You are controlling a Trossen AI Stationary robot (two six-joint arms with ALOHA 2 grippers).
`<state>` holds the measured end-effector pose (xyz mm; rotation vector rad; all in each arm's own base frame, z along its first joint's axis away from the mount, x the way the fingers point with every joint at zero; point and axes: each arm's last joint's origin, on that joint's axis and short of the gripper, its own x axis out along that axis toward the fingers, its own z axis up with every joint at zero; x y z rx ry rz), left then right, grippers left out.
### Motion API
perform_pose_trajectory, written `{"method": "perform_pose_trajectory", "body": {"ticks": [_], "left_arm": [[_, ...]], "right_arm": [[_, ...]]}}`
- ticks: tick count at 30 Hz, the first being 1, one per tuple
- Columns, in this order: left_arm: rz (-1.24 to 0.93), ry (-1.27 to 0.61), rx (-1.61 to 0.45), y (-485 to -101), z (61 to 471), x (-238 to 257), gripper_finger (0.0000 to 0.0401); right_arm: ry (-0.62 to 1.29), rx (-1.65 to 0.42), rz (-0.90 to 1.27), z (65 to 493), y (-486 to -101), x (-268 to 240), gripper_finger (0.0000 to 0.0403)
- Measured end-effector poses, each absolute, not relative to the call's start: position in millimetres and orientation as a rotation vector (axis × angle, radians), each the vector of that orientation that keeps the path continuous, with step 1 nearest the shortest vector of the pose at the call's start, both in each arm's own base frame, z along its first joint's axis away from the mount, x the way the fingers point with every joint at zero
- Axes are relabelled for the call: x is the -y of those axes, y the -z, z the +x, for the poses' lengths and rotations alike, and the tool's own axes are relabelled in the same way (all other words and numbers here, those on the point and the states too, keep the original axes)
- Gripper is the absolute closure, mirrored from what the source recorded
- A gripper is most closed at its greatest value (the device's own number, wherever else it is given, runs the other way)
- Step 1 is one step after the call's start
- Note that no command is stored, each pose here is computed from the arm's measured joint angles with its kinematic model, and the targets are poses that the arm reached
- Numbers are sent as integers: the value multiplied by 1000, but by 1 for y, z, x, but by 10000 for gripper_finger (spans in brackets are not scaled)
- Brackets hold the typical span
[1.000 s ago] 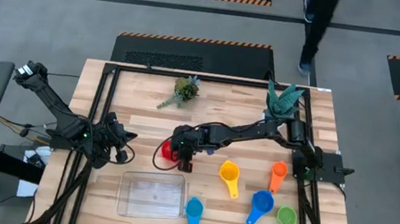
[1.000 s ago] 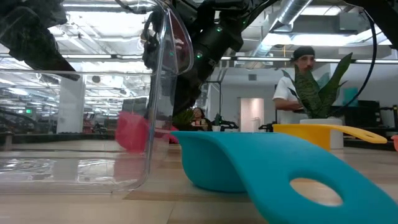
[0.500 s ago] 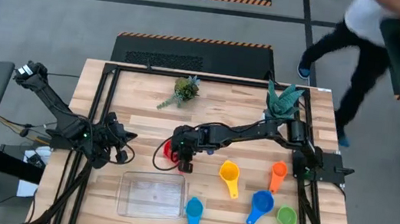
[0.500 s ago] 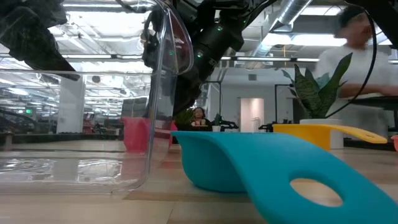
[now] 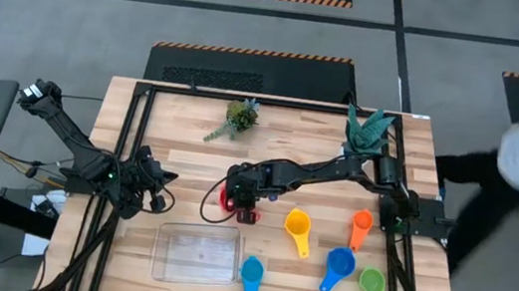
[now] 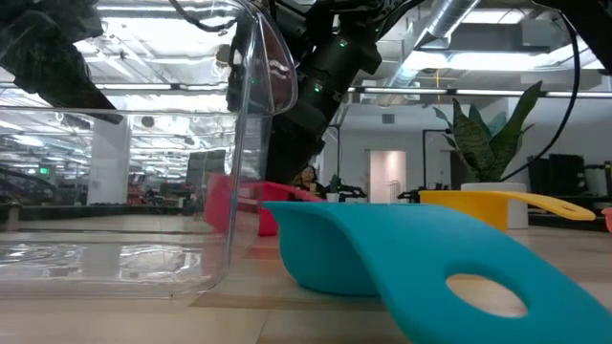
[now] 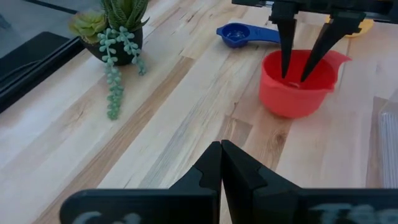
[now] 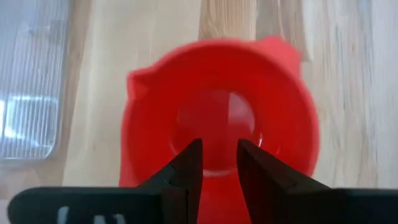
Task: Nest measuring cups in basket
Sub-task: Move the red measuring cup to the center of the table
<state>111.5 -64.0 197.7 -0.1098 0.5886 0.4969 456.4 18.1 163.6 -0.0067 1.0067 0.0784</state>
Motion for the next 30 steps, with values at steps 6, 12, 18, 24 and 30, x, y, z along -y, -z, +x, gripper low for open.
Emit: {"method": "perform_pose_trajectory", "body": {"ticks": [6,12,18,24,30], "left_arm": [[-109,-497,-589,-198,111,64,401],[-109,-497,-588,-198,112,64,401],[-105,-499,-589,-198,112,64,401],[-103,-499,-591,-197,112,64,401],[-104,-499,-591,-197,112,64,401]], "right_arm": [[-83,-970,-28,453,-180,-18,280],[25,-897,-129,452,-203,-18,280],[226,-891,-217,450,-207,-7,280],[293,-928,-154,446,-198,10,280],[324,-980,-114,442,-194,16,280]]}}
